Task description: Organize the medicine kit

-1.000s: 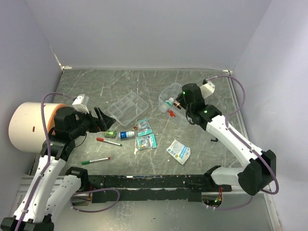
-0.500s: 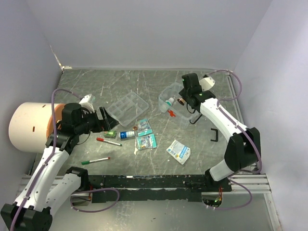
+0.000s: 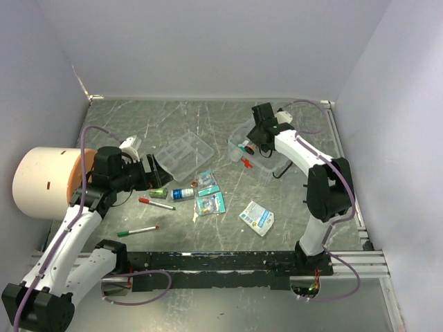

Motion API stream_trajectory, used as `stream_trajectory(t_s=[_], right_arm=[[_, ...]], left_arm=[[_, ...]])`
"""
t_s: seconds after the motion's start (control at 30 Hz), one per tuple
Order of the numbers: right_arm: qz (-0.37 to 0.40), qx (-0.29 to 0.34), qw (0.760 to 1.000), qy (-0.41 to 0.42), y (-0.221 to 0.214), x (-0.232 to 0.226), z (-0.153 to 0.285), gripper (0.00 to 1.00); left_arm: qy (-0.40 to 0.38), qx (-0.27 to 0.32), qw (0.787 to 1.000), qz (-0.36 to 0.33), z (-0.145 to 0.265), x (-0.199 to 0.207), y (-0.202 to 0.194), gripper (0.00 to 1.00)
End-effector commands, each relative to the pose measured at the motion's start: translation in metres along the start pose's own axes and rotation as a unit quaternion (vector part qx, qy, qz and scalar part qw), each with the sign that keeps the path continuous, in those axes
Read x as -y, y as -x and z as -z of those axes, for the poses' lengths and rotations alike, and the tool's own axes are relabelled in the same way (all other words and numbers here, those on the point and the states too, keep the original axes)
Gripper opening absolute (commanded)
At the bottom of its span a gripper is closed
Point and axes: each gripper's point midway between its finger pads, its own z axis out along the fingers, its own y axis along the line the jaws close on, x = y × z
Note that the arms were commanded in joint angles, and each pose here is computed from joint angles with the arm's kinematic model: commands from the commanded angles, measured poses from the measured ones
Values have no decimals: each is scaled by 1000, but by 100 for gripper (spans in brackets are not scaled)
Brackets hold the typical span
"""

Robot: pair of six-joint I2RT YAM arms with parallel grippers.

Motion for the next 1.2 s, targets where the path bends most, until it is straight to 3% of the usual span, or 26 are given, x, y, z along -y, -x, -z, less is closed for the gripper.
stream_trajectory(t_s=[0.0, 0.67, 0.97, 1.17], right_arm=[[-8, -21, 1000, 3, -8, -11, -15, 32], [-18, -85, 996, 16, -56, -3, -39, 45], [-29, -114, 992, 51, -72, -10, -39, 57], [-29, -120, 991, 59, -75, -10, -38, 54]], left_arm=[[-15, 15, 1000, -13, 6, 10, 7, 96], [-13, 11, 1000, -15, 5, 10, 5, 96], [-6, 10, 1000, -12, 4, 7, 5, 96], [-4, 10, 1000, -12, 4, 7, 5, 96]])
